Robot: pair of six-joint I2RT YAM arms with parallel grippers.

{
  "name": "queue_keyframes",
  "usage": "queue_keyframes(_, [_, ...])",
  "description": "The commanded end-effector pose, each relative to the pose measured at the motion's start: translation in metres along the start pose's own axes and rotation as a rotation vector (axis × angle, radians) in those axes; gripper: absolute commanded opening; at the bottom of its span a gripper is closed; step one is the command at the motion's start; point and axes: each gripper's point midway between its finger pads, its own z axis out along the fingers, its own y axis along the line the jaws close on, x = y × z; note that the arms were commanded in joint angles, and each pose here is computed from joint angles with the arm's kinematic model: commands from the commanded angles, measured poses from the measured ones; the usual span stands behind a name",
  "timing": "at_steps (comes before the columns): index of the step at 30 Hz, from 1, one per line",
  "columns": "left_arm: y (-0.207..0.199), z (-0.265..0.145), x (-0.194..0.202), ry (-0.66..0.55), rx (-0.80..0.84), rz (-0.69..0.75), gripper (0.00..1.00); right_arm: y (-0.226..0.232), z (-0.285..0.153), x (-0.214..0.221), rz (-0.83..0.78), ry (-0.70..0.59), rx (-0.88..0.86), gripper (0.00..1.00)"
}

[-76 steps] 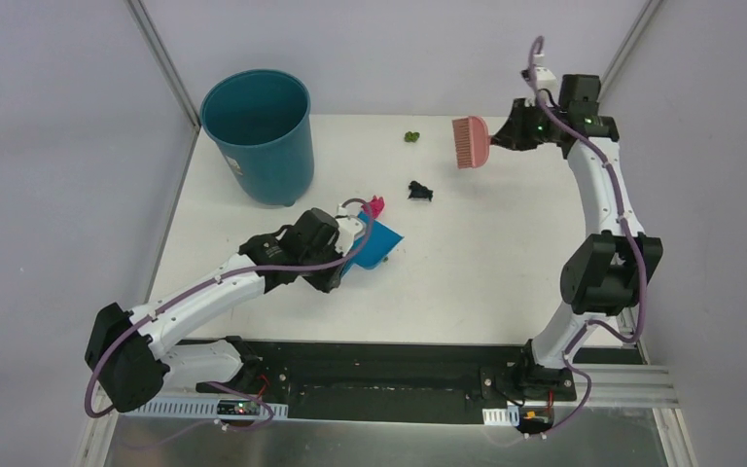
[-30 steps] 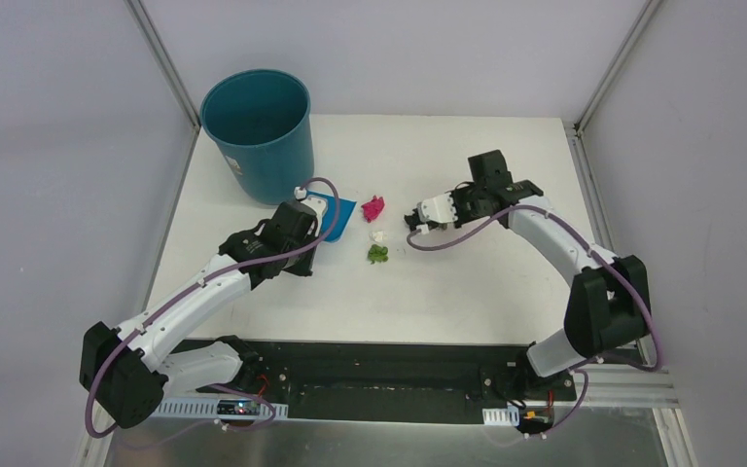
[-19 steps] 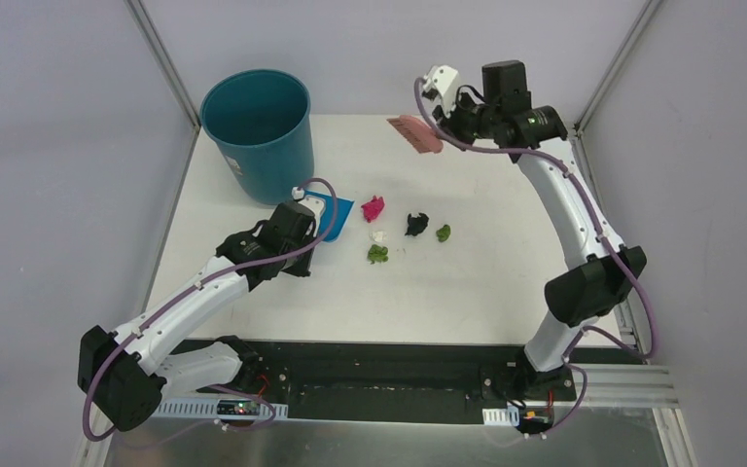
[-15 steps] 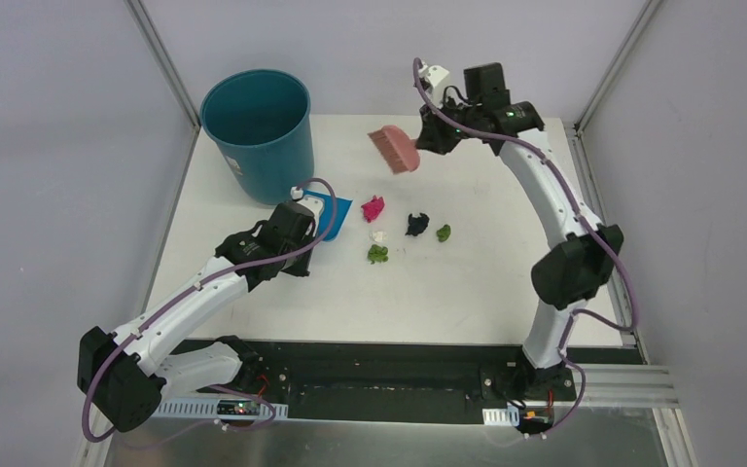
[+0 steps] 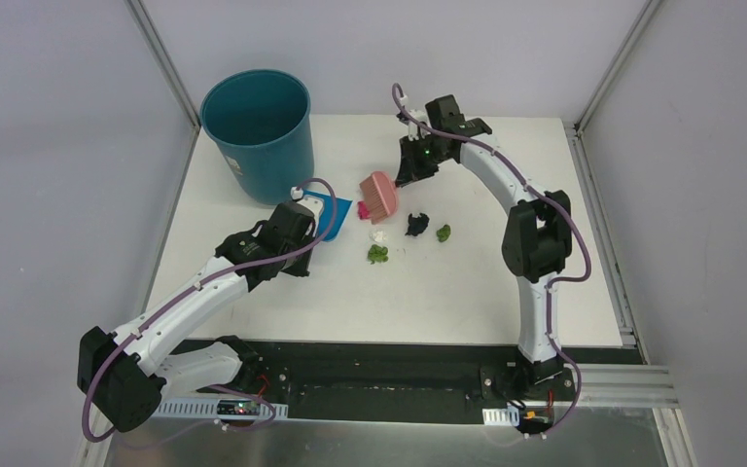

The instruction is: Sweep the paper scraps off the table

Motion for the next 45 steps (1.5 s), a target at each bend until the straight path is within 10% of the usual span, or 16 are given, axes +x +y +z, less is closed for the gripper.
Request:
queue_keyframes(1, [0.003,-0.002,-0.011,-0.044,-0.003,-0.004,0.0,-0.045,-0.019,-0.03,0.075,-0.124,0.243,0.0])
queue_keyframes(13, [-0.004,0.002,-0.01,-0.018,0.034,0.016,0.0,0.018,-0.115,-0.036,0.045,-0.235,0.118,0.0])
queue_keyframes(23, [-0.001,0.002,-0.011,-0.024,0.017,0.009,0.0,0.071,-0.068,0.023,0.124,-0.046,-0.123,0.0])
queue_keyframes(34, [-0.026,0.001,-0.015,-0.004,0.154,0.058,0.0,0.048,-0.028,0.087,0.276,0.134,-0.072,0.0])
queue_keyframes(45, [-0.06,0.0,0.018,0.271,0.193,0.201,0.0,0.017,-0.123,0.16,0.315,0.239,-0.016,0.0])
